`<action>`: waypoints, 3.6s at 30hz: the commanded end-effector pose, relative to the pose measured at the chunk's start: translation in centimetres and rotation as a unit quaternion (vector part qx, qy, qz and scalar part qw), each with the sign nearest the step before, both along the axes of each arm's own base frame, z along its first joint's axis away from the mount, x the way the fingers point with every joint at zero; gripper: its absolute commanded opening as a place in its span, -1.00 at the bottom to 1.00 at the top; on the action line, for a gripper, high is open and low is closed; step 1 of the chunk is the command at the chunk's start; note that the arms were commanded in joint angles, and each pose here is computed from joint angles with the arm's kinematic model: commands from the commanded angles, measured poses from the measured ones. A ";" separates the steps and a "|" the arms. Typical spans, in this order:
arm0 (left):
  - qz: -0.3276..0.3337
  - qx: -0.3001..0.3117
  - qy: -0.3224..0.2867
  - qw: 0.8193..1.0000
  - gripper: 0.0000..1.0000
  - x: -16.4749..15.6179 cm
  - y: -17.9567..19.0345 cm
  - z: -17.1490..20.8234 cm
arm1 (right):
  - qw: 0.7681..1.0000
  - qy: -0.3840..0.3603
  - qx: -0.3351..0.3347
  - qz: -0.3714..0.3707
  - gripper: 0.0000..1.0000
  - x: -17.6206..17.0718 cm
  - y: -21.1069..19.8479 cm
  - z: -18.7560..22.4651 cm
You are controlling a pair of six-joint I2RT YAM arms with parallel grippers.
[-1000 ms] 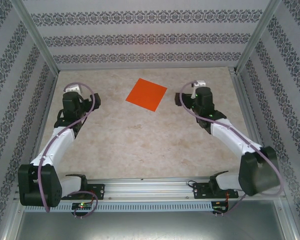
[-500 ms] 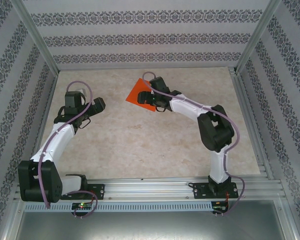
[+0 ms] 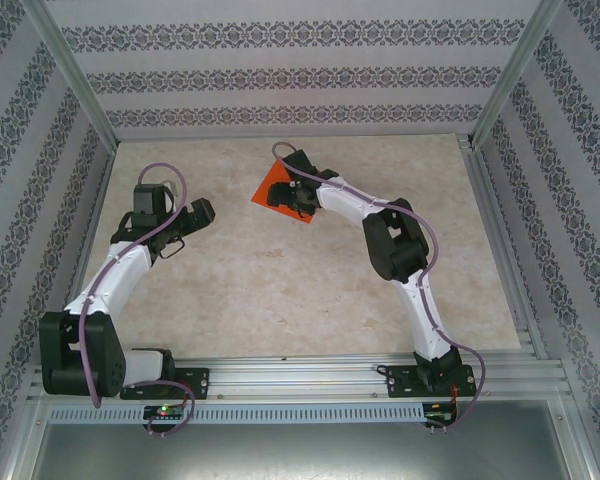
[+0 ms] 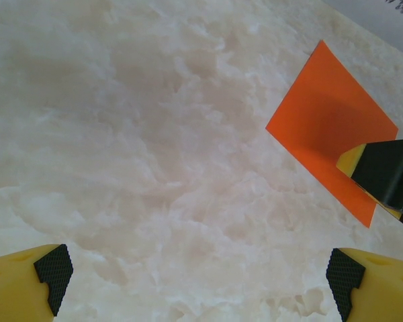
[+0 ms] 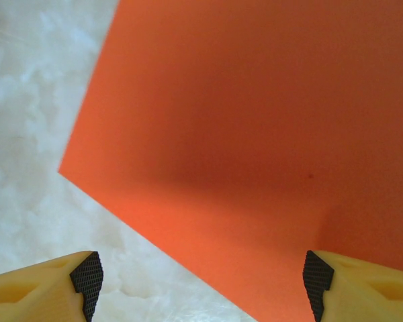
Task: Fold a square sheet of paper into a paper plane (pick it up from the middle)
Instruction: Move the square sheet of paper to the center of the table, then first fold the paper in half at the center of the table.
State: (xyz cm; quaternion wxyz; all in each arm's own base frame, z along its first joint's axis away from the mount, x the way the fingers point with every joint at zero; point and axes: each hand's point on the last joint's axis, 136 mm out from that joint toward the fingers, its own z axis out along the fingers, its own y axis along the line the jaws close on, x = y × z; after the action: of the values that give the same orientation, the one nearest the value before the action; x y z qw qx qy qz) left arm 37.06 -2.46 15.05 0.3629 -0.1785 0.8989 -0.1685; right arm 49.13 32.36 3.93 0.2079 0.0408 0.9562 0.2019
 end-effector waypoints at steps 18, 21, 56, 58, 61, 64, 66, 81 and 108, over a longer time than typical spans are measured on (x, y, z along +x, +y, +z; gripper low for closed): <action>-0.003 -0.034 0.038 0.999 1.00 0.6 -0.9 -1.9 | 0.971 0.161 -0.084 0.155 0.53 -16.3 -7.8 -5.8; -0.004 -0.038 0.040 0.998 1.00 0.7 -1.1 -2.2 | 0.966 0.178 -0.098 0.159 0.53 -19.2 -10.2 -5.5; -0.029 -0.100 0.096 0.990 1.00 2.2 -6.7 -6.3 | 0.961 0.143 -0.200 0.126 0.63 -12.9 -8.0 -5.0; -0.029 -0.099 0.099 0.990 1.00 2.1 -6.8 -6.4 | 0.950 0.157 -0.215 0.164 0.63 -15.2 -8.7 -6.3; -0.032 -0.098 0.103 0.989 1.00 2.0 -6.9 -6.7 | 0.929 0.172 -0.240 0.222 0.61 -18.5 -10.1 -7.6; -0.033 -0.098 0.105 0.989 1.00 1.8 -7.0 -6.9 | 0.921 0.169 -0.246 0.248 0.60 -19.8 -11.0 -7.5; -0.032 -0.099 0.105 0.989 1.00 1.7 -7.1 -6.9 | 0.928 0.152 -0.239 0.242 0.61 -19.3 -10.7 -5.8; -0.032 -0.107 0.113 0.987 1.00 1.7 -8.2 -7.8 | 0.977 0.133 -0.159 0.058 0.95 -15.6 -9.0 -1.0; -0.029 -0.107 0.131 0.985 1.00 1.2 -8.3 -8.6 | 0.942 0.228 -0.240 0.054 0.73 -18.7 -12.7 -9.7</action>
State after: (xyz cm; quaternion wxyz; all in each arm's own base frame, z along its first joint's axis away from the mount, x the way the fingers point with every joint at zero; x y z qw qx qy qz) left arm 38.31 -10.09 6.32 0.2187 -0.2123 0.9203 -0.2451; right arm 34.11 22.71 0.79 0.0653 -0.0250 0.9974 0.0190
